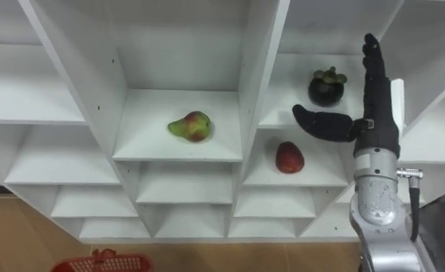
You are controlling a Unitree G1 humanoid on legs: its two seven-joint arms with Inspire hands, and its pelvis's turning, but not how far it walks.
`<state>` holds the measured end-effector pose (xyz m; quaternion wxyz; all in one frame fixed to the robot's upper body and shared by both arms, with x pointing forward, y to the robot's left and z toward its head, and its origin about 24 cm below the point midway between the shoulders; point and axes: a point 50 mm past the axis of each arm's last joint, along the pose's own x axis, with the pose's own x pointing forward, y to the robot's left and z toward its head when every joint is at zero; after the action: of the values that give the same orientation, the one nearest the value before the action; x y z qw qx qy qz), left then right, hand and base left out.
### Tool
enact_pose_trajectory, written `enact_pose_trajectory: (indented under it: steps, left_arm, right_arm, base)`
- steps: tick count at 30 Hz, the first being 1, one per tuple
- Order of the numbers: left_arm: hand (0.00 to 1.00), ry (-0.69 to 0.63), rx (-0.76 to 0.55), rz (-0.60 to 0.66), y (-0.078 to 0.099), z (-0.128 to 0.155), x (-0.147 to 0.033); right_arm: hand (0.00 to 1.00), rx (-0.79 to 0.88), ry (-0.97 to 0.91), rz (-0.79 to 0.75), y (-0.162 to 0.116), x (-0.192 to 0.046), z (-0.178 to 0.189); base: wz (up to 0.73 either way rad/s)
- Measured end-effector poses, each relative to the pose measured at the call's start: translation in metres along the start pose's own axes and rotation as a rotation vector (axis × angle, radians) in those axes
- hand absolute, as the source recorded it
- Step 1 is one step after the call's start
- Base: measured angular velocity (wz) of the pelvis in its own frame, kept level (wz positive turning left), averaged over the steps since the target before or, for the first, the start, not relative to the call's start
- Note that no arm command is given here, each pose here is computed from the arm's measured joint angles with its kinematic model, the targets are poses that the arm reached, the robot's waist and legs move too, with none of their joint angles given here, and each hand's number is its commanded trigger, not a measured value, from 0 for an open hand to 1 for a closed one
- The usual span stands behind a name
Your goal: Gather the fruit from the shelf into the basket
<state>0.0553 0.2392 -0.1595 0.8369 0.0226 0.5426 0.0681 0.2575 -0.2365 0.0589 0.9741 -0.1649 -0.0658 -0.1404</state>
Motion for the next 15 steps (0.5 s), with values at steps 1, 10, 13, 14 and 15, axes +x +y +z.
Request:
enact_pose_trajectory:
  steps: [1,10,13,14,15]
  left_arm:
    - [1.0,-0.001,-0.001,0.0,0.0001,0.0,-0.0001]
    - [1.0,0.003,-0.03,0.005,0.0014,-0.0006,-0.0007]
    - [1.0,0.002,-0.03,0.004,0.0015,-0.0008,-0.001]
    - [1.0,0.002,-0.03,0.004,0.0015,-0.001,-0.0013]
    - [1.0,0.001,-0.03,0.004,0.0015,-0.0011,-0.0014]
  right_arm:
    - [0.0,-0.004,-0.001,-0.001,-0.0008,0.0014,0.0007]
    - [0.0,-0.003,-0.023,-0.035,-0.0087,0.0098,0.0068]
    - [0.0,-0.002,-0.026,-0.025,-0.0096,0.0108,0.0075]
    - [0.0,-0.002,-0.026,-0.022,-0.0094,0.0108,0.0075]
    - [0.0,-0.002,-0.025,-0.021,-0.0094,0.0108,0.0074]
  base:
    - [0.0]
    - [0.01]
    - [0.0]
    - [0.0]
    - [0.0]
